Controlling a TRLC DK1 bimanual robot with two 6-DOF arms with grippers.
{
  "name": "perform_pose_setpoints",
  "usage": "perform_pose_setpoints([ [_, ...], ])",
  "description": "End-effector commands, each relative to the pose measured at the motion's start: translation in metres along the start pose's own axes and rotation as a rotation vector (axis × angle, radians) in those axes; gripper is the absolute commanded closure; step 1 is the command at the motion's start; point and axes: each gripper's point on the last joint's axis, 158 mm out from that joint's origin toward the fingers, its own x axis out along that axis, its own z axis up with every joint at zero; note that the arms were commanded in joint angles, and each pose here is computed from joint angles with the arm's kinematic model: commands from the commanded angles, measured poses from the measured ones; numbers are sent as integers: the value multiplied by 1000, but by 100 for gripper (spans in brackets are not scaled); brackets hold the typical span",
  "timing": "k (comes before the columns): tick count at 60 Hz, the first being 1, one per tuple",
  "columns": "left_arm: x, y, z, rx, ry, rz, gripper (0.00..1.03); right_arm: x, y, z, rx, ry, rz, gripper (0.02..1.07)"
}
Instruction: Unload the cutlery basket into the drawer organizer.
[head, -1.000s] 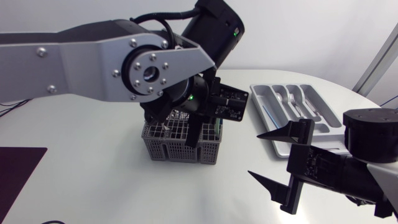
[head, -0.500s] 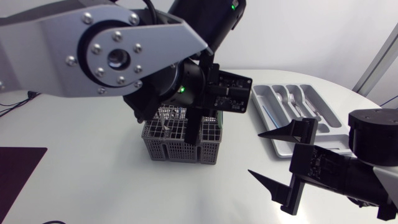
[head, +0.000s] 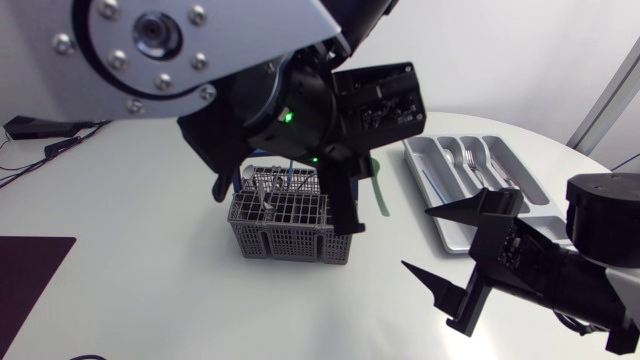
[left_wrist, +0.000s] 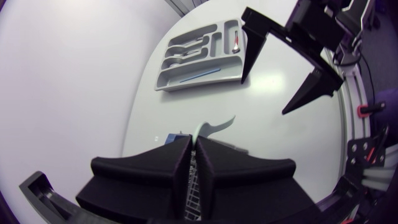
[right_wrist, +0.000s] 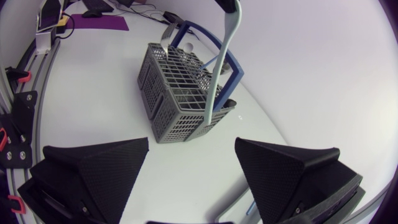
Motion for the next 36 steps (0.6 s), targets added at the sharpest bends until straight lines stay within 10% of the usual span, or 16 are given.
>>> perform_pose_setpoints([
  [1, 3, 6, 10, -162, -22, -21, 98, -4, -11, 9, 43, -16, -49, 10],
  [36, 46, 3, -8, -771, 42, -276, 100, 8, -43, 44, 75, -70, -279, 26],
])
